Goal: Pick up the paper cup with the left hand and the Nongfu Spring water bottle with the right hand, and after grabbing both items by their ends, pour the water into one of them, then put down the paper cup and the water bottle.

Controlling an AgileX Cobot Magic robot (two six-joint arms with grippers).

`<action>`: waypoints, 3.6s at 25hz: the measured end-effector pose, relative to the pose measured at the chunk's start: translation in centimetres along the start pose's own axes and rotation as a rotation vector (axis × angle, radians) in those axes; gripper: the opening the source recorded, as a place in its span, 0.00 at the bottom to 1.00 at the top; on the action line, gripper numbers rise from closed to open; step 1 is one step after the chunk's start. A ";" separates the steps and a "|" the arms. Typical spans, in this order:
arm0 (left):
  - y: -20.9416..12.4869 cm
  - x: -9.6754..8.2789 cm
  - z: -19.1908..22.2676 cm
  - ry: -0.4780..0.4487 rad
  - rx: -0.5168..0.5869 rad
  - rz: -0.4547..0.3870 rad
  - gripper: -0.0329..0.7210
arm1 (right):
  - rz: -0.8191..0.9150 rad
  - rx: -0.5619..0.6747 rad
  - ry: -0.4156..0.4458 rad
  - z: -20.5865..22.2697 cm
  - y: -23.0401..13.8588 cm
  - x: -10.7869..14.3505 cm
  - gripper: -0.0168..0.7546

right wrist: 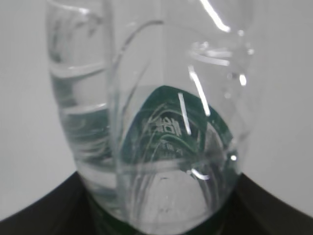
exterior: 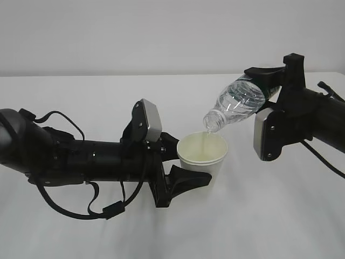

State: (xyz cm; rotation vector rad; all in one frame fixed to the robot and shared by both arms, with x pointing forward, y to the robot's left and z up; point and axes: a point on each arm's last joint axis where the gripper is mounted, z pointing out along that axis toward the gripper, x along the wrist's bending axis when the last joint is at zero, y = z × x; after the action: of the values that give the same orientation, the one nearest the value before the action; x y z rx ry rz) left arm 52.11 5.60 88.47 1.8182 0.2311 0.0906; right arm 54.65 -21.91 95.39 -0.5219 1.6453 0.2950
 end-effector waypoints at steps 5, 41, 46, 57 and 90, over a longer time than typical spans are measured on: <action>0.0 0.0 0.0 0.000 0.000 0.000 0.69 | -0.002 0.000 0.000 0.0 0.0 0.0 0.60; 0.1 -0.1 0.0 -0.006 -0.012 0.000 0.69 | -0.012 -0.003 -0.002 0.0 0.0 0.0 0.60; 0.3 -0.1 0.0 -0.016 -0.032 0.000 0.69 | -0.015 -0.003 -0.002 0.0 0.0 0.0 0.60; 0.2 -0.3 0.0 -0.036 -0.022 0.013 0.69 | -0.029 -0.003 -0.002 0.0 0.0 0.0 0.60; 0.0 -0.4 0.0 -0.043 -0.005 0.021 0.69 | -0.036 -0.005 -0.002 0.0 0.1 0.0 0.60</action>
State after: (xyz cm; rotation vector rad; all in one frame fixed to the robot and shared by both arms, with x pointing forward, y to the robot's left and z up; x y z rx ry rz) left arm 51.74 5.51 88.53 1.8160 0.1814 0.0672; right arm 54.61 -21.82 95.41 -0.5546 1.6317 0.2731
